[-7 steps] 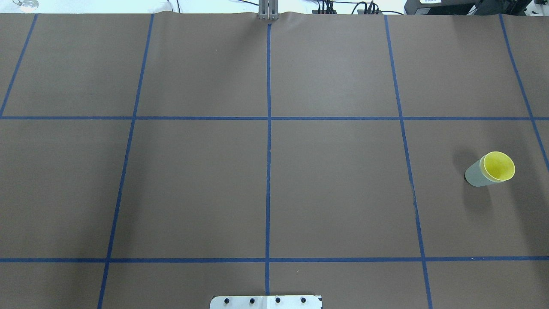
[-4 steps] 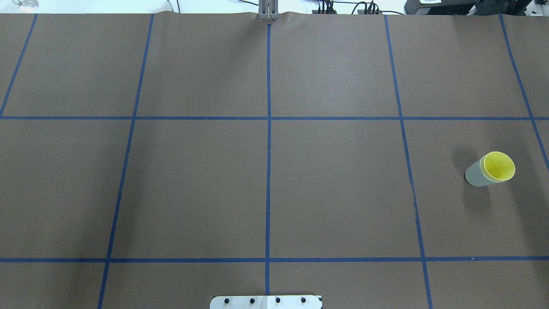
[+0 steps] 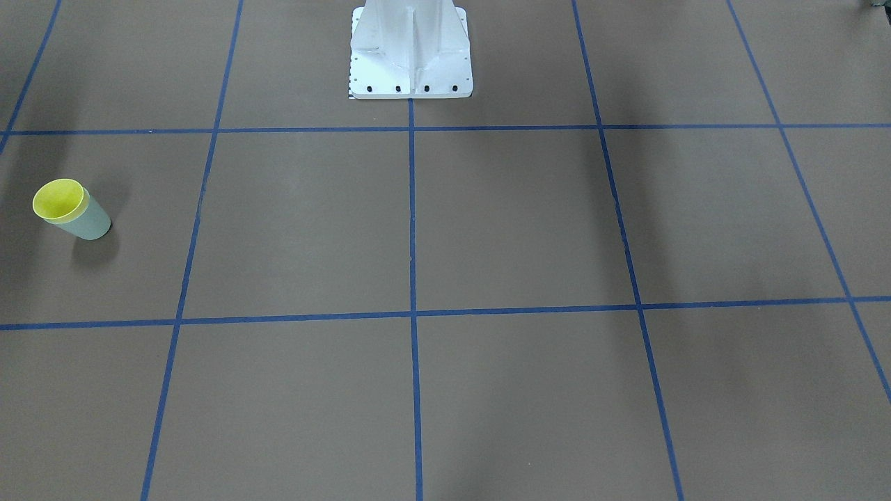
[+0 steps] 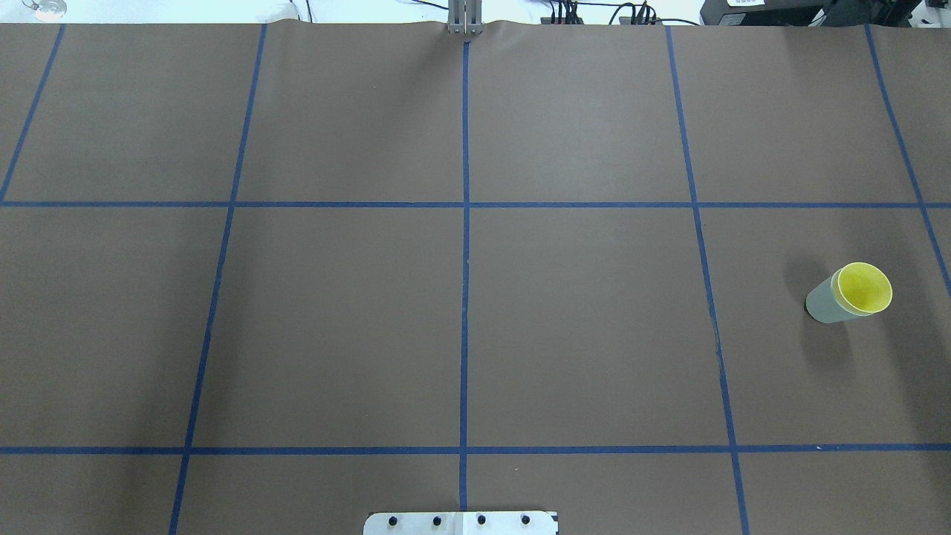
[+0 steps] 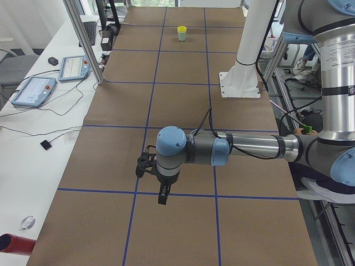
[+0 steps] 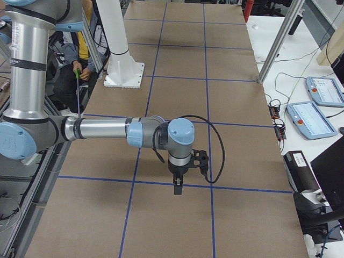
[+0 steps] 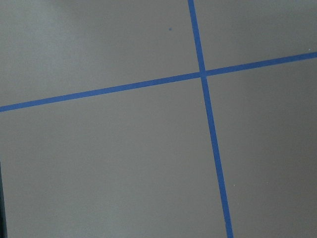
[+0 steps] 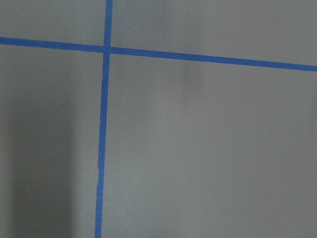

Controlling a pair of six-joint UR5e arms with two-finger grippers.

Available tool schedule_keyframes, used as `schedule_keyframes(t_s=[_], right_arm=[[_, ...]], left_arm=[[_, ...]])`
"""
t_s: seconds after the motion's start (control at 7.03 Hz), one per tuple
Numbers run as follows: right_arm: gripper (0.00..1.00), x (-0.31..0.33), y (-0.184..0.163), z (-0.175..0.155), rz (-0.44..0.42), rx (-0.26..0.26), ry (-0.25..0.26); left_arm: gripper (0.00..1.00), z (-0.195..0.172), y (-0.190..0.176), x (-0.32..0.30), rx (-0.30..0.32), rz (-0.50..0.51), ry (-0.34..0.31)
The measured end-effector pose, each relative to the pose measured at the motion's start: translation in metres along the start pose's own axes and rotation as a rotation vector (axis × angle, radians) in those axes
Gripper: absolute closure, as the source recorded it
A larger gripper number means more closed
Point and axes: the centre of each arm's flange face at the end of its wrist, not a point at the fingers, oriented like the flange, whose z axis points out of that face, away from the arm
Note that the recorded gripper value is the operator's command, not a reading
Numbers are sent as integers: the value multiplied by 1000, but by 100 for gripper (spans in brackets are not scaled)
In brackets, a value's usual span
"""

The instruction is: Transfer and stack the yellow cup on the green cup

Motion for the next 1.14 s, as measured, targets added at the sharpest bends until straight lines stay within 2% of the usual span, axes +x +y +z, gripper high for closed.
schedule_keyframes(t_s=[0.43, 1.14], right_arm=[[0, -3, 1, 3, 7, -2, -51], [0, -3, 2, 4, 11, -3, -57]], left_arm=[[0, 9, 6, -7, -20, -18, -4], [0, 21, 12, -17, -49, -39, -6]])
